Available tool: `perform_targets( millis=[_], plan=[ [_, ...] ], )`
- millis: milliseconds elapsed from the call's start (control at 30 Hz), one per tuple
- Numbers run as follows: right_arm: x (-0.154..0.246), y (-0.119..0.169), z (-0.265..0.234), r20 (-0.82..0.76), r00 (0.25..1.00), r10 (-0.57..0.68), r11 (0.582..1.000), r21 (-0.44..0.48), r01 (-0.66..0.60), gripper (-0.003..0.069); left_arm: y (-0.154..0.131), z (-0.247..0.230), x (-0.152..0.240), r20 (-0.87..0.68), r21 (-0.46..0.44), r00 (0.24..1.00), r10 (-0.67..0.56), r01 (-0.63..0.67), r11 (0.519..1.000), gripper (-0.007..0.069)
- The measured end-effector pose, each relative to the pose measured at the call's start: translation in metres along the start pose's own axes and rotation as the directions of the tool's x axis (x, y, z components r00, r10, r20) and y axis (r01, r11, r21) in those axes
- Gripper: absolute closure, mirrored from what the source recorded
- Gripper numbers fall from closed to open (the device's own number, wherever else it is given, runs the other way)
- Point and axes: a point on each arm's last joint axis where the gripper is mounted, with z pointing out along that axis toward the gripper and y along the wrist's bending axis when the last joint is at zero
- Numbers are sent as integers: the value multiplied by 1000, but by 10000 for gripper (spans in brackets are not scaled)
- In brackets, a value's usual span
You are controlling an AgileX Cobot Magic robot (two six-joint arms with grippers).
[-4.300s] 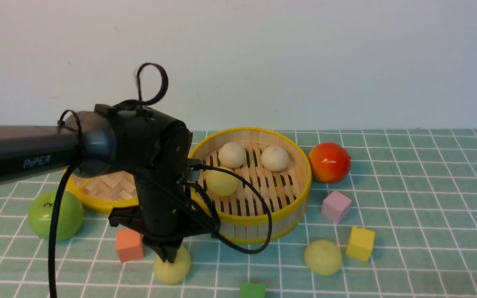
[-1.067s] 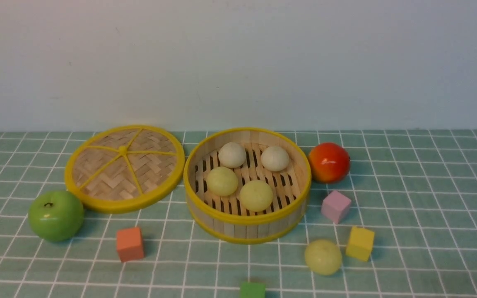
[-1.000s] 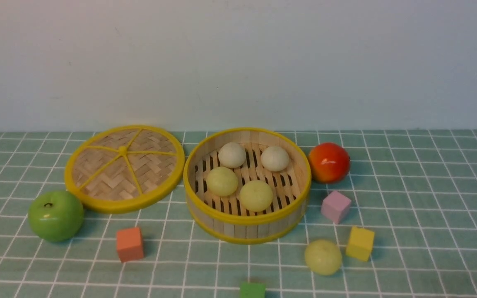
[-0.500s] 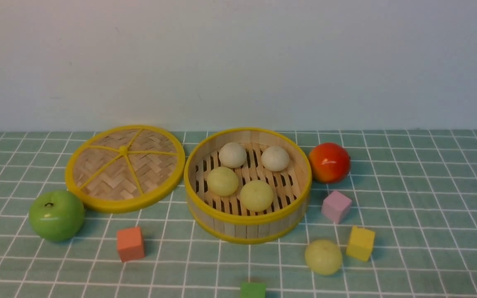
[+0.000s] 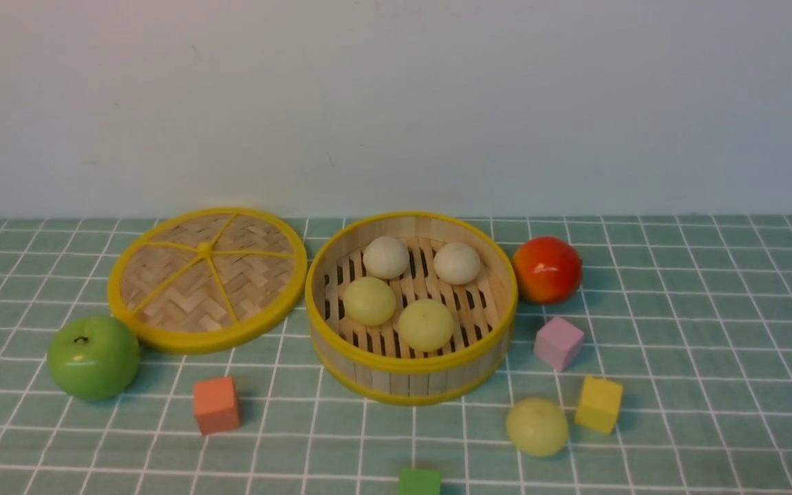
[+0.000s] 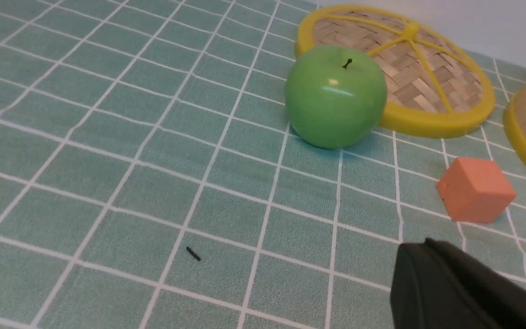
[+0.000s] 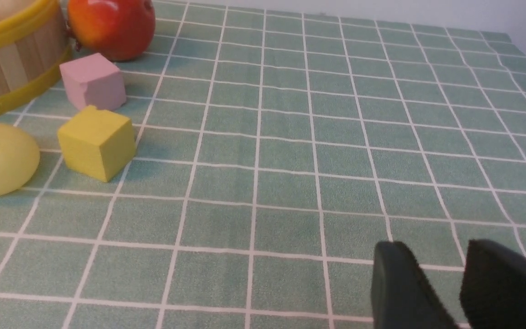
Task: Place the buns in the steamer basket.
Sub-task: Use the right arm to grab a steamed stuffed bun
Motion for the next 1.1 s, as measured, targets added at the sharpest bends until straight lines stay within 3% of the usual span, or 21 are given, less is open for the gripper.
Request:
perform_targets(
  millis=[867, 967, 1100],
  plan=[
    [0, 0, 0, 4, 1000, 0, 1000, 0, 0, 420, 0, 0, 0, -2, -3, 1000, 6, -6, 1000, 595],
    [-2, 0, 1, 43, 999, 11, 1000, -4, -10, 420, 0, 0, 0, -2, -3, 1000, 6, -6, 1000, 591],
    [-17, 2, -1, 214, 967, 139, 990, -48, -131, 420, 0, 0, 0, -2, -3, 1000, 6, -6, 1000, 587]
  ],
)
